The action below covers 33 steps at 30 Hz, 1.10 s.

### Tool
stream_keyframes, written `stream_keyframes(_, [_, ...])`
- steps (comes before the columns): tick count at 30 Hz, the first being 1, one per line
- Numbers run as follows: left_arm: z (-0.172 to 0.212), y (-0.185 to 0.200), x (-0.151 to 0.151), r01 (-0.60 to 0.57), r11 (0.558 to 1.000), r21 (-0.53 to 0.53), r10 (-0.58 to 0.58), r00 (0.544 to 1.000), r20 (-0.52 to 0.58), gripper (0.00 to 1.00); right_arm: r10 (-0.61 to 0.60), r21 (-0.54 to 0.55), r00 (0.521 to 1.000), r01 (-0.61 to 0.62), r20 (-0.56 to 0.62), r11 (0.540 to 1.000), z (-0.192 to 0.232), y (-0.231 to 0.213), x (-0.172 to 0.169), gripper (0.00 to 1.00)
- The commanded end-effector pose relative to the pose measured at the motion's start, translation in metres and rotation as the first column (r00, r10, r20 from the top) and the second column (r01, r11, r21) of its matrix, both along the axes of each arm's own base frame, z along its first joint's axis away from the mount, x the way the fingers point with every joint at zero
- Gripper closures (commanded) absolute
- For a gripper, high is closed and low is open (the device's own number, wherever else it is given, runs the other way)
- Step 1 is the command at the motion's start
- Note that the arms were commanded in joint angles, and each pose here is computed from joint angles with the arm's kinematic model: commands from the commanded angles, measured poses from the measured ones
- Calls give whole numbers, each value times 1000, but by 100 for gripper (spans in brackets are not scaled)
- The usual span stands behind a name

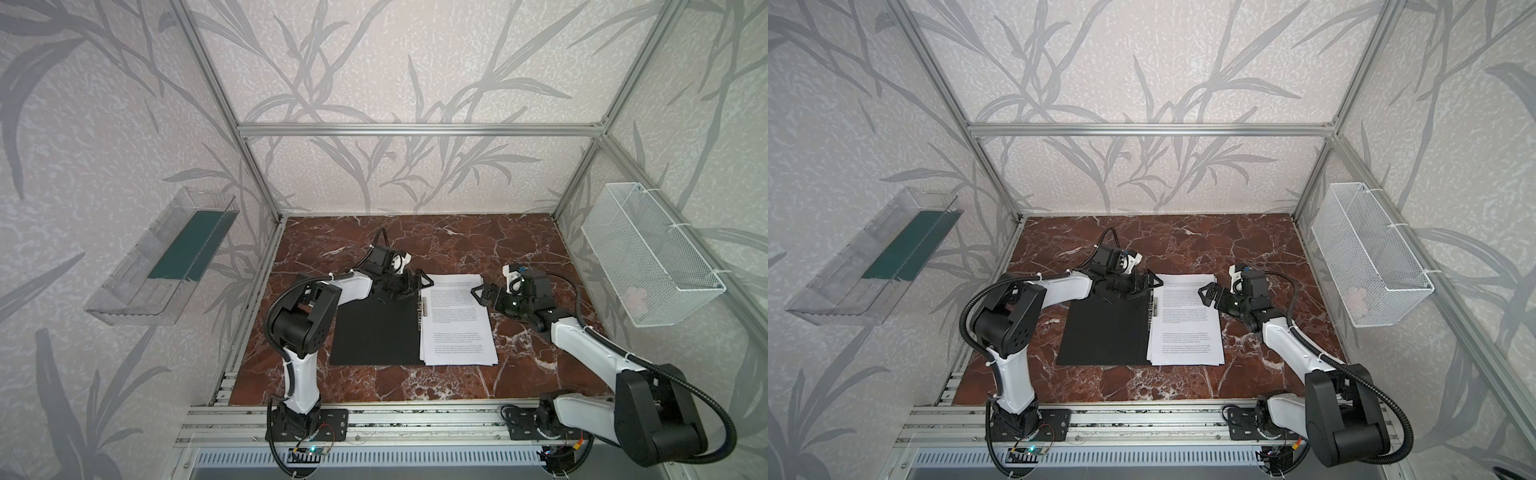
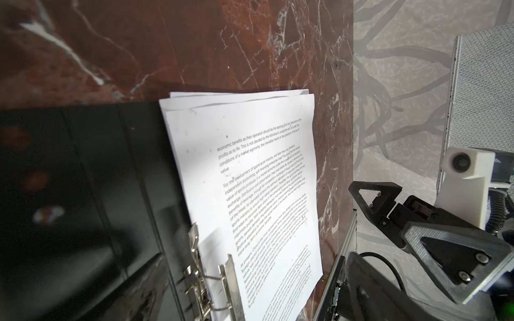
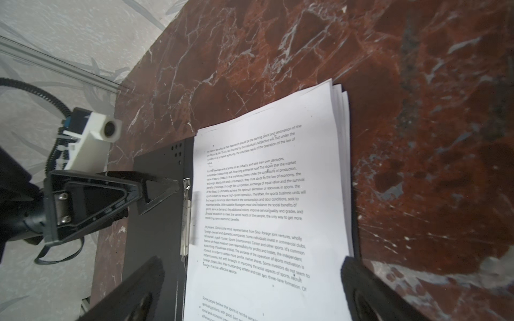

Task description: Put the files into the folder

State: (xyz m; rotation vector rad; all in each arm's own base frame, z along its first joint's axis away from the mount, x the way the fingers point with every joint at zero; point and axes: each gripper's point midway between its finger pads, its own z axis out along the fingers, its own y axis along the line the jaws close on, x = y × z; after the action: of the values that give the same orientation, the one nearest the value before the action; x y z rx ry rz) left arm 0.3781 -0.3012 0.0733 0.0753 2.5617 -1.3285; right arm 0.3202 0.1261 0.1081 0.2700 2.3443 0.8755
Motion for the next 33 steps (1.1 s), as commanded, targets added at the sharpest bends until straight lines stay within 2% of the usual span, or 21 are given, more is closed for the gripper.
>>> stream_keyframes(1, [4,-2,8,34,999,-30,-34,999,6,1,32,48,999,-34,38,998,9,9,0,1])
stream_keyframes(11, [-9,-8,21,31,997,-68,-33,999,-35,1,39,52,998,-42,50,998,14,11,0,1])
stream_keyframes(26, [20,-23,22,48,968,-245,-58,998,-33,1,47,62,998,-49,35,997,10,13,0,1])
stream_keyframes(33, [12,-13,25,14,981,-193,-22,999,-36,1,57,72,998,-60,35,996,11,15,0,1])
